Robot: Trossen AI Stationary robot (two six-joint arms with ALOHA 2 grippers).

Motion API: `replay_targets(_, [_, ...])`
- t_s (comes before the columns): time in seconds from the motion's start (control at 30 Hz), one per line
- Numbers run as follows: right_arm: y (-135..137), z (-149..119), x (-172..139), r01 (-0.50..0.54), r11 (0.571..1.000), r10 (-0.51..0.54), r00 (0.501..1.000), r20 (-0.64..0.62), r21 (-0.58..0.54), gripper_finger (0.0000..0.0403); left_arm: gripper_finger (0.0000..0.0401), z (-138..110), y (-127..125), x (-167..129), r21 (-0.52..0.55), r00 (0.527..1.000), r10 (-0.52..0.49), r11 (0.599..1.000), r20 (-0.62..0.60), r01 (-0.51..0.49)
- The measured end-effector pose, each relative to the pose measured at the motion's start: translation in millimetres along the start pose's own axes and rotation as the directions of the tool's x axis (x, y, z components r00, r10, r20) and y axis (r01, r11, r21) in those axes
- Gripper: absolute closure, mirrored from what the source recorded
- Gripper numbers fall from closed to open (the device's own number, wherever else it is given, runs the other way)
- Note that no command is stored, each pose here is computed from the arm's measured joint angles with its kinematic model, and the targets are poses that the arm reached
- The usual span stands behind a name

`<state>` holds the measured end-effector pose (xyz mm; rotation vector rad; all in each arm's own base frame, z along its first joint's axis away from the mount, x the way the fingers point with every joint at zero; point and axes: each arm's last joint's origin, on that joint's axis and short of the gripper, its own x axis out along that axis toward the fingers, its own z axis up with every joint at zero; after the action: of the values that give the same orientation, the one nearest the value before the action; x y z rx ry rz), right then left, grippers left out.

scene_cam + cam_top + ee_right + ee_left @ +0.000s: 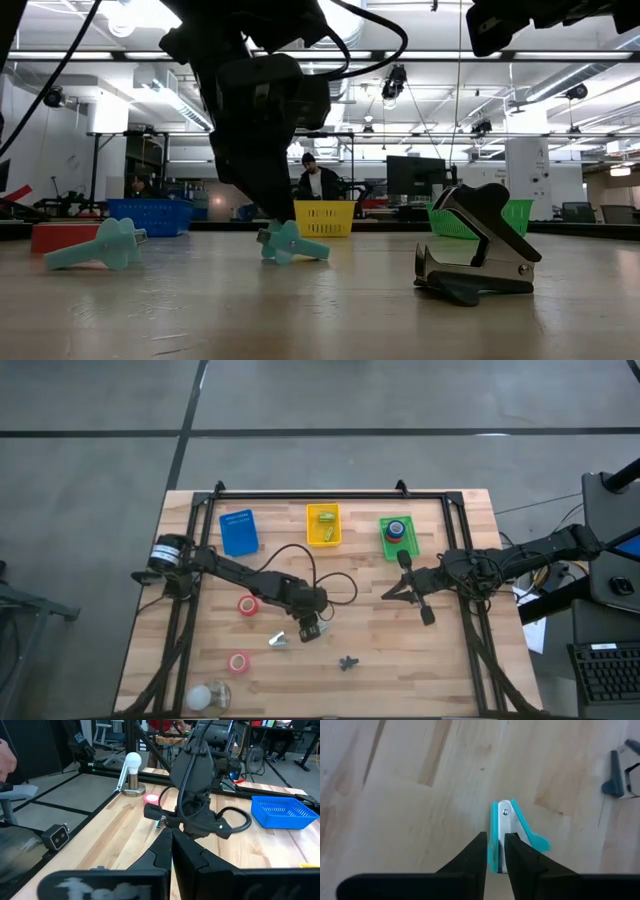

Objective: Pick and place Stapler, Stapler remover, tape
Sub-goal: Put the right light blue staple remover into the blue bin

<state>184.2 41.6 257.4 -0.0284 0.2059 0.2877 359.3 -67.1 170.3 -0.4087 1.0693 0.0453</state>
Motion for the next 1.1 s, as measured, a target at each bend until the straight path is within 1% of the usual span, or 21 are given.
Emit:
replay_targets(0.1, [0.0, 0.0, 0.0, 0.000, 1.000, 0.000, 1.000, 0.000, 0.000, 0.0394, 0.0334, -2.0, 0.6, 3.5, -0.004, 1.000, -0.009, 1.000, -0.024, 0.009])
replay_targets(0.27, [0.0, -0.3, 0.0, -0.001, 1.000, 0.001, 1.000, -0.001, -0.003, 0.0394, 0.0332, -2.7, 0.8, 6.6, -0.016, 0.999, -0.012, 1.000, -0.031, 0.011])
replay_targets(0.6, [0.0, -0.7, 0.1, 0.000, 1.000, 0.000, 1.000, -0.002, -0.003, 0.0394, 0.0345, -3.2, 0.7, 6.0, 0.006, 0.999, -0.012, 1.000, -0.037, 0.012])
replay_targets(0.77, [0.0, -0.7, 0.1, 0.000, 1.000, 0.000, 1.000, -0.002, -0.003, 0.0394, 0.0347, -3.9, 0.3, 5.9, 0.012, 0.998, -0.029, 1.000, -0.051, 0.029])
replay_targets(0.87, [0.0, -0.6, 0.1, 0.000, 1.000, 0.000, 1.000, -0.002, -0.003, 0.0394, 0.0359, -3.8, 0.1, 5.6, 0.029, 0.998, -0.031, 0.999, -0.050, 0.033])
replay_targets(1.0, [0.0, -0.6, 0.1, 0.000, 1.000, 0.000, 1.000, -0.002, -0.003, 0.0394, 0.0390, -3.6, -0.2, 2.8, 0.059, 0.998, -0.032, 0.998, -0.049, 0.034])
replay_targets(1.1, [0.0, -0.7, 0.1, 0.000, 1.000, 0.000, 1.000, -0.002, -0.003, 0.0394, 0.0393, -3.0, -0.6, 0.8, 0.069, 0.999, -0.033, 0.997, -0.043, 0.036])
